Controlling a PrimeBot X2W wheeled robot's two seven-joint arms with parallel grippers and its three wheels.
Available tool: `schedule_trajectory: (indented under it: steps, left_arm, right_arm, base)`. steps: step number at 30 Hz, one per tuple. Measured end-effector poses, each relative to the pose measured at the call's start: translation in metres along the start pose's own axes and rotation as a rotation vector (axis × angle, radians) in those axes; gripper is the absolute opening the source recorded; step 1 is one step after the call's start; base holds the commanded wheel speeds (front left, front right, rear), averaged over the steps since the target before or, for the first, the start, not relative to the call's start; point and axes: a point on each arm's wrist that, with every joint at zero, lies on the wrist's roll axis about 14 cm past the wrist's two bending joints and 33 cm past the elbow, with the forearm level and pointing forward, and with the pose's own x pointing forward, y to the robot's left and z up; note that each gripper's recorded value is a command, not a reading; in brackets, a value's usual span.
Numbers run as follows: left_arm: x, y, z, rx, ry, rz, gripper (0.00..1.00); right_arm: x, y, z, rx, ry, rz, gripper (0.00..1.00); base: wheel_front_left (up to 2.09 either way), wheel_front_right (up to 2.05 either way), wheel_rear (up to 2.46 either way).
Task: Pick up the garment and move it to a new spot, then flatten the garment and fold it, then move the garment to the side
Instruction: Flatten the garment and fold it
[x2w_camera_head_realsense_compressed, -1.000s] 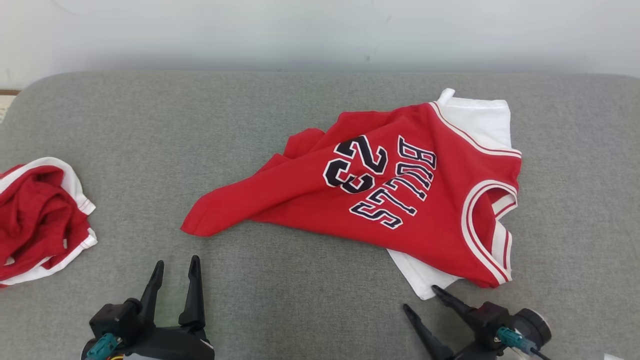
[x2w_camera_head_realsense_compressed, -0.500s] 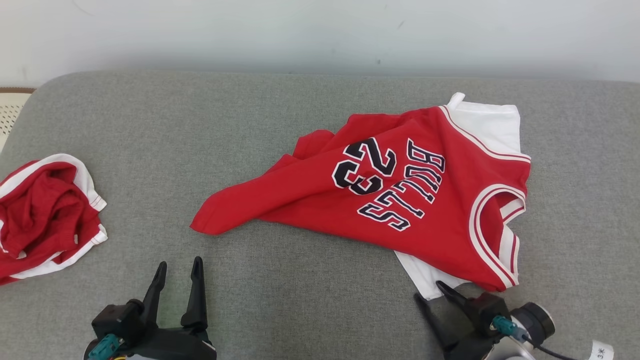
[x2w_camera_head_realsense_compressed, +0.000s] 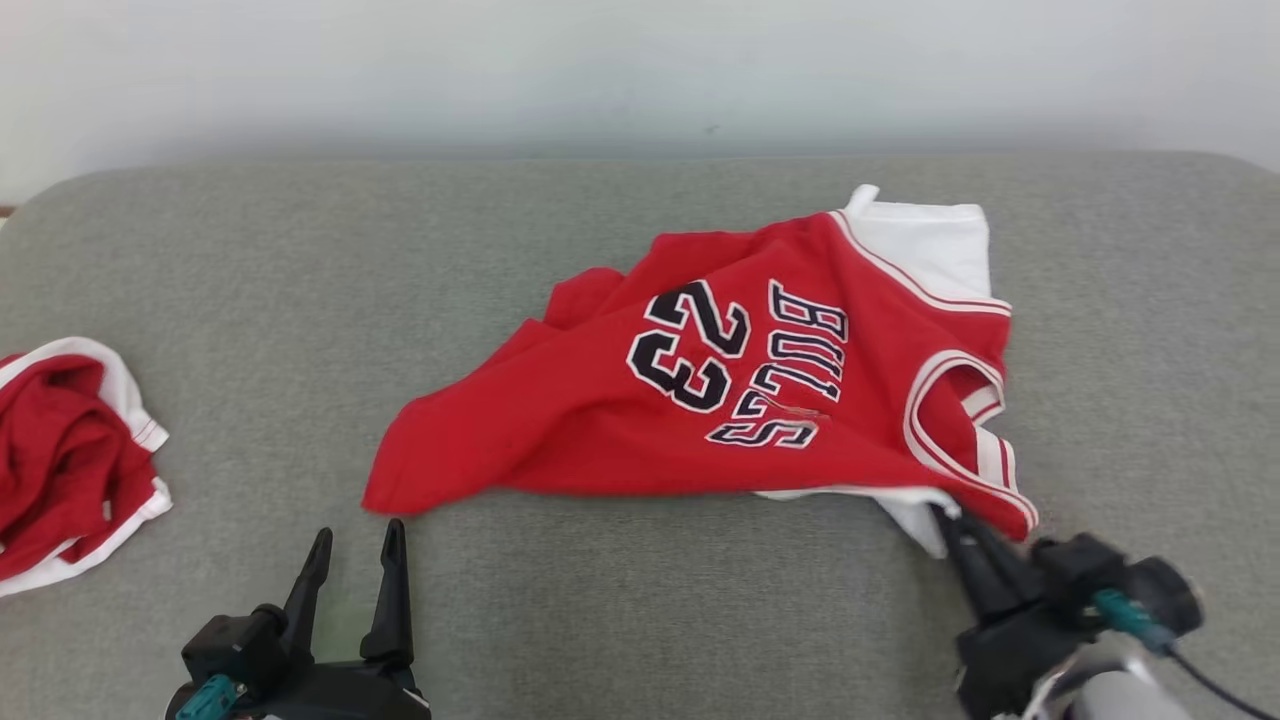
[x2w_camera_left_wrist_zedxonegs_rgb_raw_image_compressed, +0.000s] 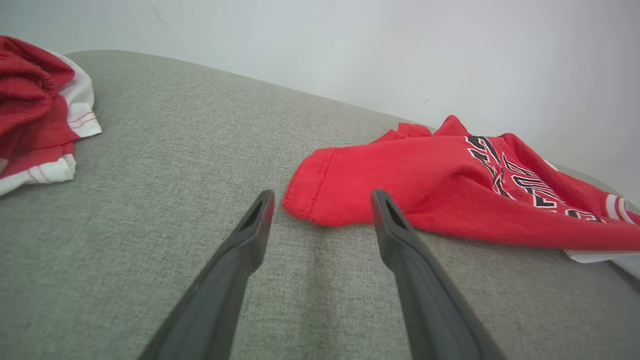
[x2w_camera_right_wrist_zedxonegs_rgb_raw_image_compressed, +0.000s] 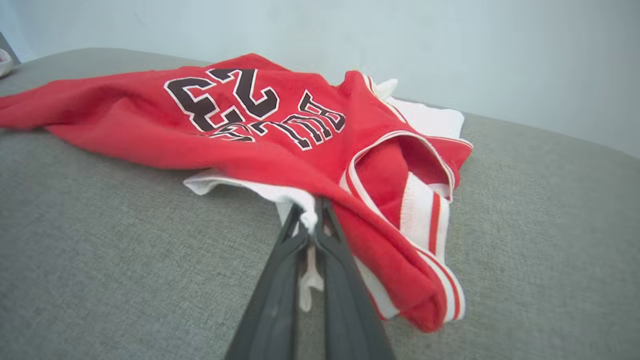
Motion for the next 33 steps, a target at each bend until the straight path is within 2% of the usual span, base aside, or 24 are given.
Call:
schedule_trajectory:
  steps: [9,13,16,20,22,23,24,28,33]
  left_arm:
    - [0.011,-0.036,-0.006,-0.004,0.011,-0.099,1.0]
    - [0.014,-0.049,-0.009,-0.003,0.018,-0.134,1.0]
    - [0.015,-0.054,-0.012,-0.004,0.024,-0.149,1.0]
    - [0.015,-0.054,-0.015,-0.004,0.033,-0.152,1.0]
    - [0.015,-0.053,-0.016,-0.004,0.037,-0.152,1.0]
    - [0.015,-0.053,-0.016,-0.003,0.037,-0.15,1.0]
    - [0.015,-0.053,-0.016,-0.003,0.038,-0.149,1.0]
    - [0.012,-0.051,-0.017,0.001,0.043,-0.142,1.0]
    - [0.01,-0.053,-0.015,0.004,0.038,-0.146,1.0]
  right_arm:
    - [-0.057,-0.087,0.064,-0.06,-0.196,-0.266,0.0]
    - [-0.077,-0.106,0.066,-0.083,-0.196,-0.333,0.0]
    - [-0.086,-0.108,0.051,-0.086,-0.147,-0.337,0.0]
    - [-0.086,-0.083,0.025,-0.037,-0.077,-0.259,0.0]
    - [-0.09,-0.067,0.001,0.011,-0.008,-0.217,0.0]
    - [-0.096,-0.064,-0.013,0.036,0.035,-0.214,0.35]
    - [-0.101,-0.063,-0.024,0.058,0.066,-0.217,1.0]
    - [-0.119,-0.089,-0.039,0.084,0.113,-0.307,1.0]
    - [-0.126,-0.109,-0.03,0.081,0.077,-0.391,1.0]
  base:
    - [0.0,0.0,0.0]
    - [0.0,0.0,0.0]
    - [0.0,0.0,0.0]
    - [0.0,0.0,0.0]
    - [0.0,0.0,0.0]
    - [0.0,0.0,0.0]
    - [0.0,0.0,0.0]
    - [0.0,0.0,0.0]
    - [0.0,0.0,0.0]
